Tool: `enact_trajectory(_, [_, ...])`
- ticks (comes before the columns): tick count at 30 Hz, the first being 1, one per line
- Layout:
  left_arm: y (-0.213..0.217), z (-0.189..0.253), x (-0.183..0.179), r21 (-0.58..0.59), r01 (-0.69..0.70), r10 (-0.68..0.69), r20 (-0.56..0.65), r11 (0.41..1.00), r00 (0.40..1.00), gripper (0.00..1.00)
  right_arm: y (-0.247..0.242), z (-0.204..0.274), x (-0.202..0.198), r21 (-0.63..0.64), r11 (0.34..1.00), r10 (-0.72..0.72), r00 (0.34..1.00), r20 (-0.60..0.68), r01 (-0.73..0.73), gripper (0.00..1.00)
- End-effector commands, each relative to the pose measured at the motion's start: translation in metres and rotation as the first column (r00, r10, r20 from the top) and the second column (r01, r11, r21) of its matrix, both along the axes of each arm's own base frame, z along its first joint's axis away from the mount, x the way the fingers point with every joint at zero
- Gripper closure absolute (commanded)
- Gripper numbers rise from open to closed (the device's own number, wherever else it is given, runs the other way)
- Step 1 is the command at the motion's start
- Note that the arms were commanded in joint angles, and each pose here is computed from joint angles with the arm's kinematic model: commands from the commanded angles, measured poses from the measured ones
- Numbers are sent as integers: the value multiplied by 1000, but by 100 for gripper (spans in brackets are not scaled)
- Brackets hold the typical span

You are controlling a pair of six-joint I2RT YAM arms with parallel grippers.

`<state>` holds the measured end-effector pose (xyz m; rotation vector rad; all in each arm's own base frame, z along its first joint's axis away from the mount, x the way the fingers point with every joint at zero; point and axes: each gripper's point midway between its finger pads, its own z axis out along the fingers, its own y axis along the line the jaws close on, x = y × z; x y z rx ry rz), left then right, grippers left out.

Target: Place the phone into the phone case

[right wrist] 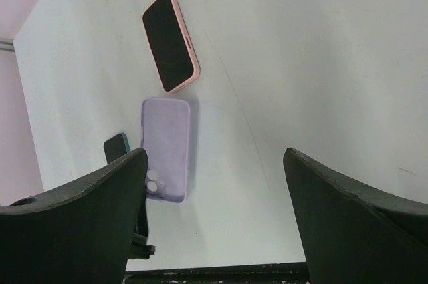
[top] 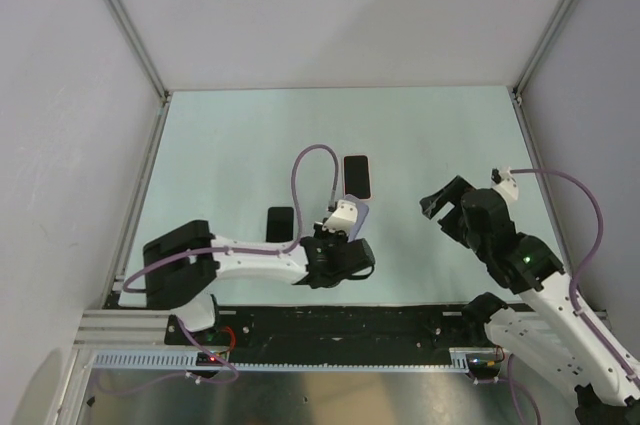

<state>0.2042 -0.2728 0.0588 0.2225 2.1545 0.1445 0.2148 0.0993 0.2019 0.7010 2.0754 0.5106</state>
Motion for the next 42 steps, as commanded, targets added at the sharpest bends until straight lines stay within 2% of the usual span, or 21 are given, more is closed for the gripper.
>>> enact_trajectory(1, [-6,36,31,170,280,-301,116,945,946,100,13,-1,11,-1,999,49,999,20,-49,12])
enact_trajectory(4, [-26,28,32,52,512,-515,88,857,853,100,21,-7,16,-18,996,91,996,3,-91,12])
enact_trajectory(7, [-31,17,26,81,670,-675,56,738,736,100,34,-13,25,-46,985,164,986,2,-164,13])
enact_trajectory(12, [-39,5,20,110,804,-809,3,584,587,100,63,-36,45,-86,947,308,950,-44,-311,14])
enact_trajectory(17, [-48,9,31,49,864,-865,-7,500,501,100,87,-70,58,-101,900,412,904,-116,-423,17])
enact_trajectory(19, [-48,6,36,61,873,-873,-41,484,486,100,92,-87,63,-113,885,430,887,-167,-451,17])
enact_trajectory(21, [-47,-1,41,80,877,-874,-81,474,479,94,93,-104,65,-124,875,435,872,-224,-468,18])
enact_trajectory(22, [-46,-3,44,83,875,-871,-93,477,483,88,92,-112,65,-130,874,428,868,-251,-469,19])
enact_trajectory(24, [-43,-2,52,69,859,-854,-92,507,512,51,91,-126,65,-146,870,419,861,-288,-472,19])
enact_trajectory(25, [-40,0,58,59,847,-842,-85,529,532,39,91,-131,64,-149,868,417,857,-303,-474,20])
enact_trajectory(26, [-38,5,63,45,835,-832,-71,549,551,20,92,-137,63,-152,865,415,852,-318,-478,20])
enact_trajectory(27, [-35,10,70,37,815,-813,-56,578,579,10,92,-141,62,-155,863,414,849,-329,-481,21])
enact_trajectory(28, [-34,18,77,20,792,-791,-34,610,610,5,94,-144,60,-154,861,415,845,-338,-484,21])
enact_trajectory(31, [-21,50,101,-5,650,-648,62,760,759,1,100,-152,54,-164,855,415,838,-355,-493,24])
enact_trajectory(33, [-2,73,115,-63,476,-466,129,877,875,1,103,-157,47,-178,853,404,836,-372,-491,29])
enact_trajectory(35, [19,88,118,-169,283,-260,146,944,955,0,104,-162,41,-190,854,387,836,-390,-484,35])
enact_trajectory(38, [48,89,111,-292,19,5,80,956,997,0,99,-171,34,-208,860,352,838,-417,-465,42])
enact_trajectory(42, [84,89,99,-403,-171,207,48,899,977,0,86,-185,28,-250,862,295,838,-459,-440,47])
